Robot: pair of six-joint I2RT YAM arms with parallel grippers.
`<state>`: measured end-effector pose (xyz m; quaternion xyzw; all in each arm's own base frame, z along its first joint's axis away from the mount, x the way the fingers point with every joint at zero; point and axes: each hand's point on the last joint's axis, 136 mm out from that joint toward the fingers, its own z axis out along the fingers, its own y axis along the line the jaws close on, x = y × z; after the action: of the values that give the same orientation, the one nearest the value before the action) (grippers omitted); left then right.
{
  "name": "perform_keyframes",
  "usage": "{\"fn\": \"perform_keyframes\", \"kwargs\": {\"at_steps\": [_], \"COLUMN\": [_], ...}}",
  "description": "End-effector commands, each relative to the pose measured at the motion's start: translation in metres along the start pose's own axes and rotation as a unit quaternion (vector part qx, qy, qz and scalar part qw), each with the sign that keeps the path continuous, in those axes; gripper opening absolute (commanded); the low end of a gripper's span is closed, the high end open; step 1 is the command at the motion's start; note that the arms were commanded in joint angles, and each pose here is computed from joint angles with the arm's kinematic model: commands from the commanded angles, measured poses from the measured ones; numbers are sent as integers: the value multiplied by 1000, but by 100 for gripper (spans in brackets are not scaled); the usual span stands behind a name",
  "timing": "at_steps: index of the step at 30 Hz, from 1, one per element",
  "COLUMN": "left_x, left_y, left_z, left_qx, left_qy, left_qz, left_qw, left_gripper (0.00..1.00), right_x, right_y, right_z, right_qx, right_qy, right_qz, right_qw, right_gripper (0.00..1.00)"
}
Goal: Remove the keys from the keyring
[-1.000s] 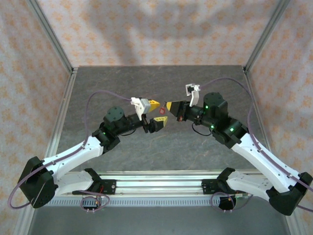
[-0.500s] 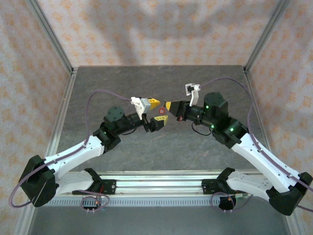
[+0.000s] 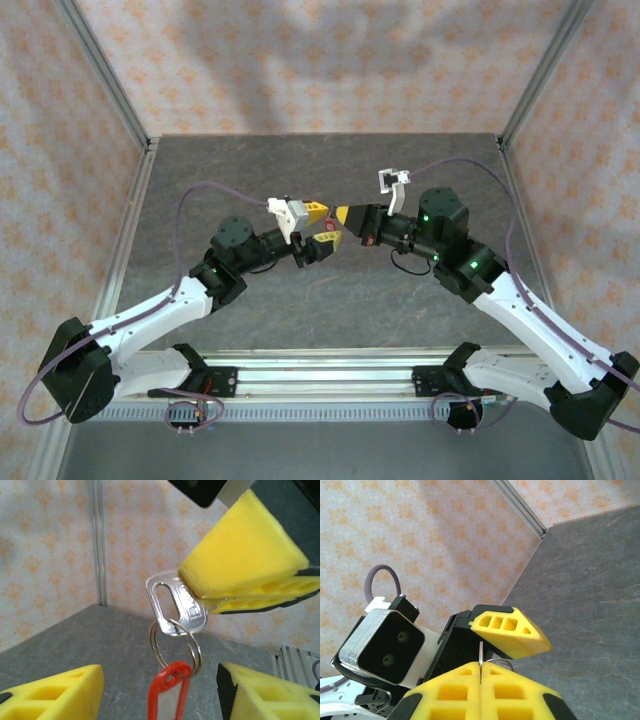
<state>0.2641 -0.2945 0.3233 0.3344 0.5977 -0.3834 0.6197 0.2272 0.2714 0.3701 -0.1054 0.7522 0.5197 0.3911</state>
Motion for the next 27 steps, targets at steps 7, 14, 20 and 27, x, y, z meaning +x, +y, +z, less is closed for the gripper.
{"fn": "perform_keyframes", "kwargs": {"at_steps": [7, 14, 20, 27], "left_x": [-34, -36, -41, -41], "left_y": [3, 3, 2, -1], "left_z": [8, 6, 0, -8], "left_qx": [-10, -14, -16, -19], "left_qy": [-51, -53, -56, -44], "left_qz": [27, 31, 36, 36], "left_qw": [998, 998, 998, 998], "left_gripper": [38, 15, 5, 0], "right_x": [-12, -13, -14, -17], "right_y": [12, 13, 12, 13], "right_z": [0, -2, -5, -15], "right_qx": [-26, -28, -24, -19], "right_qy": [-20, -23, -32, -50], "right_qz": [2, 2, 1, -22], "right_qw": [999, 999, 999, 998], "right_gripper": [0, 0, 0, 0]}}
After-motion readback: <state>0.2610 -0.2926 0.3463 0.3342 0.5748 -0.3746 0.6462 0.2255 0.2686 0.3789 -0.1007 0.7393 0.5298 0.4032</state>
